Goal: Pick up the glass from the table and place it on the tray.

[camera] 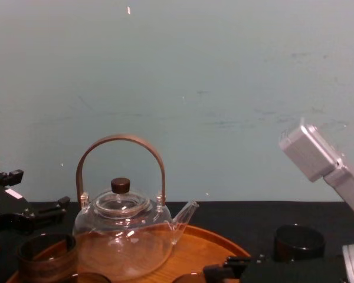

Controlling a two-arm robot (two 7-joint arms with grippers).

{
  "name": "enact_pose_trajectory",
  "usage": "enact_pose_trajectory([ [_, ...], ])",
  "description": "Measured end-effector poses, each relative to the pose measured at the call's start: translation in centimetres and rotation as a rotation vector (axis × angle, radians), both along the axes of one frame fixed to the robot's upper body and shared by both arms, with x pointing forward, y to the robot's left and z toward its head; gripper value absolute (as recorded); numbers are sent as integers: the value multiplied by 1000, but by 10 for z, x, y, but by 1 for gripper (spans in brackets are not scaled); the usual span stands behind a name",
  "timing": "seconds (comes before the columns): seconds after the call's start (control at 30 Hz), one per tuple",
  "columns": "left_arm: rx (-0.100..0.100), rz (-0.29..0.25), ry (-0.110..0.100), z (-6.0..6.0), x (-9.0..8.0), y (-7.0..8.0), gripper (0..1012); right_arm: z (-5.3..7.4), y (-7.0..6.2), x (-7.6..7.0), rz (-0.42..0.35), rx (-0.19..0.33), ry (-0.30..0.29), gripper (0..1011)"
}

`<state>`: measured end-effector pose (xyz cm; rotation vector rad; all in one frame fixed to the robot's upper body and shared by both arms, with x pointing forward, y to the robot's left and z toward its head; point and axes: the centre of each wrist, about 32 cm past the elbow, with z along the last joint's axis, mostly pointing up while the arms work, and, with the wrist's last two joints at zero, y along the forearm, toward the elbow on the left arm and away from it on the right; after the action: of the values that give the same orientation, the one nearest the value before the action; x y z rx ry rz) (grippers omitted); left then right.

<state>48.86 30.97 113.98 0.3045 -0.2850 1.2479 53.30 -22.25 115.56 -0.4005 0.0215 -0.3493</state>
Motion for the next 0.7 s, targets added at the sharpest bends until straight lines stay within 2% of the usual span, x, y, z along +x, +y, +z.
enact_pose_trajectory([
  [0.13,0,0,0,0,0,0,1002,0,0,0,0,1,1,1002],
  [0.7,0,0,0,0,0,0,1001,0,0,0,1,2,2,1003],
])
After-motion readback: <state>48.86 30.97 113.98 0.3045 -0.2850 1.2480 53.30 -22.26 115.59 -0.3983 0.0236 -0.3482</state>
